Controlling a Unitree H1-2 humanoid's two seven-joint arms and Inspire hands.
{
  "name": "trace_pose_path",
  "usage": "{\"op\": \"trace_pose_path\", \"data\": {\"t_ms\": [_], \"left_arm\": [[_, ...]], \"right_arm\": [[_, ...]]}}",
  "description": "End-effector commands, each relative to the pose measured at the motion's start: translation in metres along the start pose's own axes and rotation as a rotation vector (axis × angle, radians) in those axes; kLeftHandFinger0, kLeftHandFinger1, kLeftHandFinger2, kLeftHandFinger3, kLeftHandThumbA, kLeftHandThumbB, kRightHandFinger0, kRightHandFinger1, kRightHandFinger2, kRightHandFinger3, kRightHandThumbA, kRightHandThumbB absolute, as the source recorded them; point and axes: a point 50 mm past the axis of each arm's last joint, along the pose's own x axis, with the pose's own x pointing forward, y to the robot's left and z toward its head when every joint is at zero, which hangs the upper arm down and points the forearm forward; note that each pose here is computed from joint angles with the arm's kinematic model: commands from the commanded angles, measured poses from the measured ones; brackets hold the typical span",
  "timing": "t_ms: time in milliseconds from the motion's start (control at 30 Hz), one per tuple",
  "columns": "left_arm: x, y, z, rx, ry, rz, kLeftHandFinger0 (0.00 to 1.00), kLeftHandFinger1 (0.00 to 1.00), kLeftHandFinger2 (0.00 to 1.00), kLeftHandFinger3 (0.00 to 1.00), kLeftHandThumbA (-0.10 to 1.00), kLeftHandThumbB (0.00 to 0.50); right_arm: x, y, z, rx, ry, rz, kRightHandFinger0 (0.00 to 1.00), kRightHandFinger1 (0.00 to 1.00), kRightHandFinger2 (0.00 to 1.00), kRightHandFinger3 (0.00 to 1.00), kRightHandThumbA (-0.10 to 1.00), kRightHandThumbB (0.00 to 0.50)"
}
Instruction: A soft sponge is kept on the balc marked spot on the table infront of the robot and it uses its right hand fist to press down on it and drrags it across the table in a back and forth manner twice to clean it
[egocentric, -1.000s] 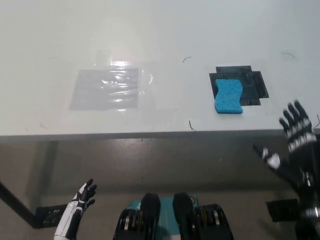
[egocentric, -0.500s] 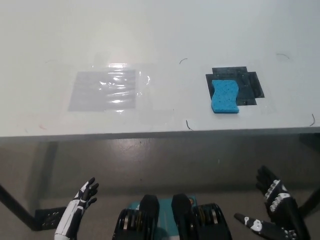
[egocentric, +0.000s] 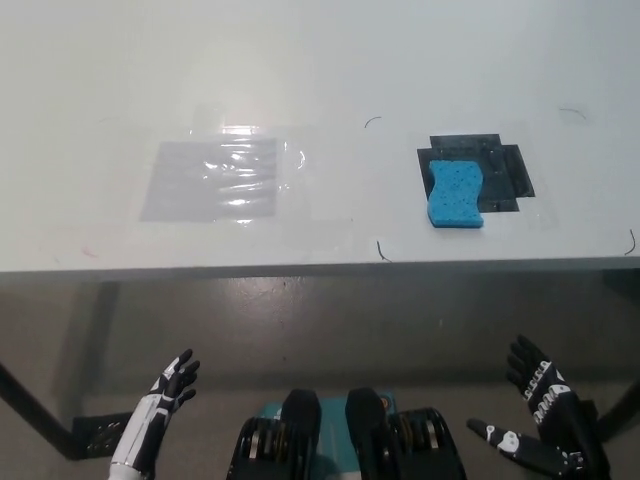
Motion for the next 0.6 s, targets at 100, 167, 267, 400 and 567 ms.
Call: {"op": "trace_pose_path", "data": {"t_ms": [100, 167, 267, 400, 567], "left_arm": [[0.007, 0.005, 0.015, 0.014, -0.074, -0.023, 1.00, 1.00, 1.00, 1.00, 1.00, 0.366], [0.007, 0.005, 0.015, 0.015, -0.079, -0.025, 1.00, 1.00, 1.00, 1.00, 1.00, 0.361], [0.009, 0.005, 0.016, -0.004, -0.077, -0.019, 1.00, 1.00, 1.00, 1.00, 1.00, 0.365], [0.012, 0.005, 0.018, -0.007, -0.075, -0.021, 1.00, 1.00, 1.00, 1.00, 1.00, 0.398], [0.015, 0.005, 0.021, 0.002, -0.079, -0.016, 1.00, 1.00, 1.00, 1.00, 1.00, 0.399]], "right_arm": [[0.008, 0.001, 0.009, -0.010, -0.039, 0.044, 1.00, 1.00, 1.00, 1.00, 1.00, 0.140], [0.009, 0.000, 0.011, -0.021, -0.038, 0.044, 1.00, 1.00, 1.00, 1.00, 1.00, 0.141], [0.011, -0.001, 0.013, -0.026, -0.042, 0.051, 1.00, 1.00, 1.00, 1.00, 1.00, 0.148], [0.014, -0.001, 0.015, -0.032, -0.047, 0.054, 1.00, 1.00, 1.00, 1.00, 1.00, 0.122], [0.016, -0.002, 0.019, -0.040, -0.055, 0.060, 1.00, 1.00, 1.00, 1.00, 1.00, 0.079]]}}
